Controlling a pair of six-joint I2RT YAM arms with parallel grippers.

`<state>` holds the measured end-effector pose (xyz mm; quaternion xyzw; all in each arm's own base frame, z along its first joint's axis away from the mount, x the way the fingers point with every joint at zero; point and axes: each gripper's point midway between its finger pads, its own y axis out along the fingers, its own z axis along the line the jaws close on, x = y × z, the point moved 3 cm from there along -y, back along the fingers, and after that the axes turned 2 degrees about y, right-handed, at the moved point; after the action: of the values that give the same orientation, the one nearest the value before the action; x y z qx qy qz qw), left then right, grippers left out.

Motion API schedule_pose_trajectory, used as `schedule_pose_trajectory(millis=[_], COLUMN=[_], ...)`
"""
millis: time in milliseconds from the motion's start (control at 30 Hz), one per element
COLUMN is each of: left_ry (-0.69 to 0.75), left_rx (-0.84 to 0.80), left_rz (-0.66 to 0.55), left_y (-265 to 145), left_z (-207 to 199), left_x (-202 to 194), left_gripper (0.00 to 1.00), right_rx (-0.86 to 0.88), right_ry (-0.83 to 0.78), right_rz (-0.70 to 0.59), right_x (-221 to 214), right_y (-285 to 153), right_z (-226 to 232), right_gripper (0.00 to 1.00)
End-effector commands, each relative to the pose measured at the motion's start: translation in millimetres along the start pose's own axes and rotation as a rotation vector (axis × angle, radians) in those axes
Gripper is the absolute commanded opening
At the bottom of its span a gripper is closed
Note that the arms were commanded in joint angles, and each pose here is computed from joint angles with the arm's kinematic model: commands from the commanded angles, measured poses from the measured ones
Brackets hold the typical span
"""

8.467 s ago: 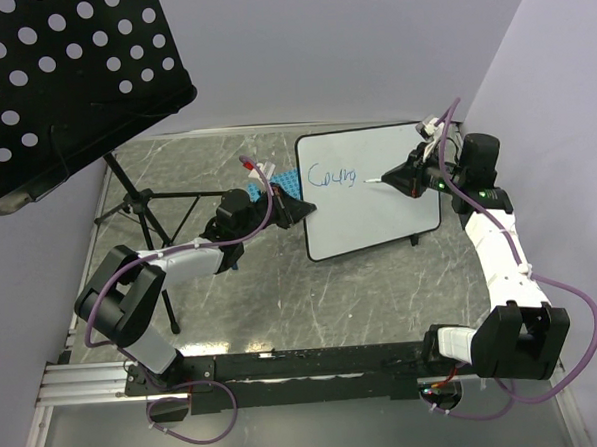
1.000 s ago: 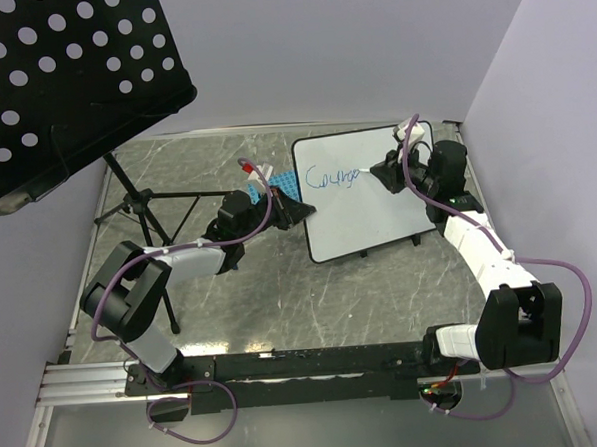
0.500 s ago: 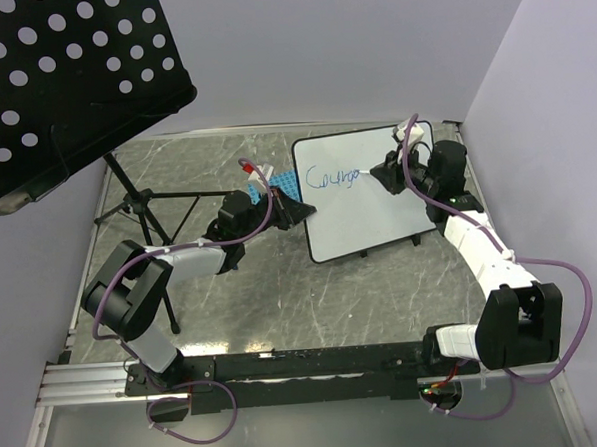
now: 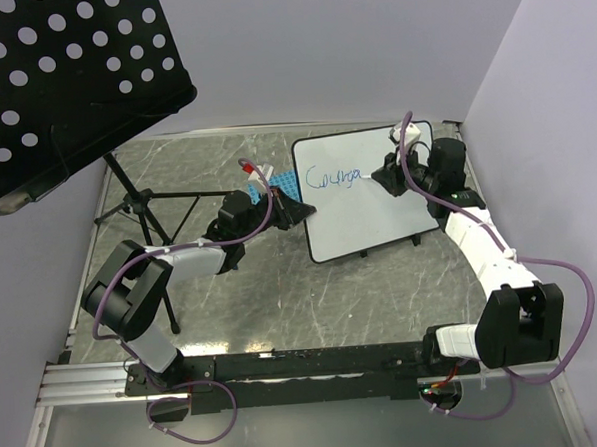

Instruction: Write a sentence on the whiteboard

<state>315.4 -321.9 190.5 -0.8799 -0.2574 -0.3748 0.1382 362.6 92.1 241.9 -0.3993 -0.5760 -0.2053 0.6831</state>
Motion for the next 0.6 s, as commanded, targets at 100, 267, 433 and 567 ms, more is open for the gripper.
schedule_pose_trajectory(millis=[100, 267, 433, 567], left_ry=[0.107, 0.109, 0.114, 0.118], left_rx=[-0.081, -0.077, -0.079, -0.075], left_rz=[-0.033, -0.031, -0.031, -0.032], left_y=[5, 6, 8, 9], left_z=[-18, -16, -17, -15], left_x=[14, 13, 14, 15], left_gripper=[0.01, 0.01, 0.01, 0.01], right_rx=[0.036, 0.055, 0.088, 0.118], right_ry=[-0.017, -0.027, -0.025, -0.018], right_rz=[0.035, 0.04, 0.049, 0.054], right_x=[2, 0, -3, -4], right_y=[0, -2, -4, -5], right_z=[0, 3, 7, 12], right_gripper=[0.0, 0.0, 0.0, 0.0])
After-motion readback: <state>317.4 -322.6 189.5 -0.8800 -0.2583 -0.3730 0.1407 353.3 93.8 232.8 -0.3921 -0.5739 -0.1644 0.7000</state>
